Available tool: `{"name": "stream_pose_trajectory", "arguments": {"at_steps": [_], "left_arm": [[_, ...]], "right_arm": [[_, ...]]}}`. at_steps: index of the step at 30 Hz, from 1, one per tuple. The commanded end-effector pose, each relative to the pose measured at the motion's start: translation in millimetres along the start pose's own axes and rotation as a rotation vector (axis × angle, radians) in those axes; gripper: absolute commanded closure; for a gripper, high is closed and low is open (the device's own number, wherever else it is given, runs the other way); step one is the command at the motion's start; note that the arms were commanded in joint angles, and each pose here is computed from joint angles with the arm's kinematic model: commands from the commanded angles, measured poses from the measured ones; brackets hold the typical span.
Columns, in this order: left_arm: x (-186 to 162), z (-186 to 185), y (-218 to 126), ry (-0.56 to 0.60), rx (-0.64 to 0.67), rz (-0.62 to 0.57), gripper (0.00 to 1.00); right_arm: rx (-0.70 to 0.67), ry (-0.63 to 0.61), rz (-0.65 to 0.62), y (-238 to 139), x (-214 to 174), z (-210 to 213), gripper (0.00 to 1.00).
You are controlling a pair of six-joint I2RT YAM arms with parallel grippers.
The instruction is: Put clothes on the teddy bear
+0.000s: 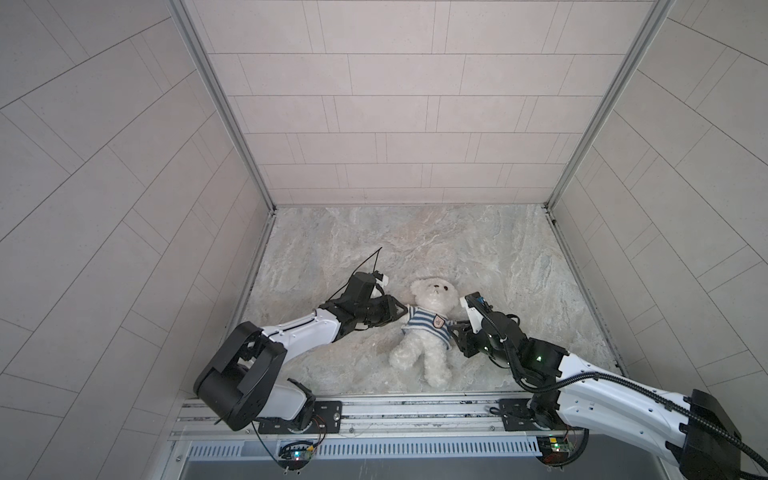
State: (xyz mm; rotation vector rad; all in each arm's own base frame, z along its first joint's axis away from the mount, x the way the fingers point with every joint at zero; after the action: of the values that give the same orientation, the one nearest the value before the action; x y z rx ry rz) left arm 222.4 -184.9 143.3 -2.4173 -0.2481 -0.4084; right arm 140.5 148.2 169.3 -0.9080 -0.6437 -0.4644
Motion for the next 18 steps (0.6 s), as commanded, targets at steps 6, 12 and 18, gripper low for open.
{"name": "stream_pose_trajectory", "arguments": {"at_steps": [6,12,18], "left_arm": [[-1.4,-2.6,-5.8,0.011,-0.011,-0.024,0.89],[5.1,-14.1,-17.0,0.043,-0.018,-0.056,1.0],[20.1,-18.8,-37.7,0.061,0.01,-0.104,1.0]], "right_arm": [[0.006,0.005,-0.032,-5.3,6.2,1.9,0.62],[0.007,0.0,-0.039,-6.6,6.7,1.8,0.62],[0.014,-0.01,-0.071,-12.3,10.8,2.7,0.6]]}}
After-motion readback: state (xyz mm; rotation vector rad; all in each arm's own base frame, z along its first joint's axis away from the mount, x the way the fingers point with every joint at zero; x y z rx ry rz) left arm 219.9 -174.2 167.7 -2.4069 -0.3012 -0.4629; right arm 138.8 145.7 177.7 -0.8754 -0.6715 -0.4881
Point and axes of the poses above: each gripper's point midway between its finger pads, its own y axis out along the fingers, its own z axis along the line the jaws close on, x = y × z, the point moved 10 cm from there along -y, back along the fingers, and after that the axes turned 9 degrees about y, right-handed, at the moved point
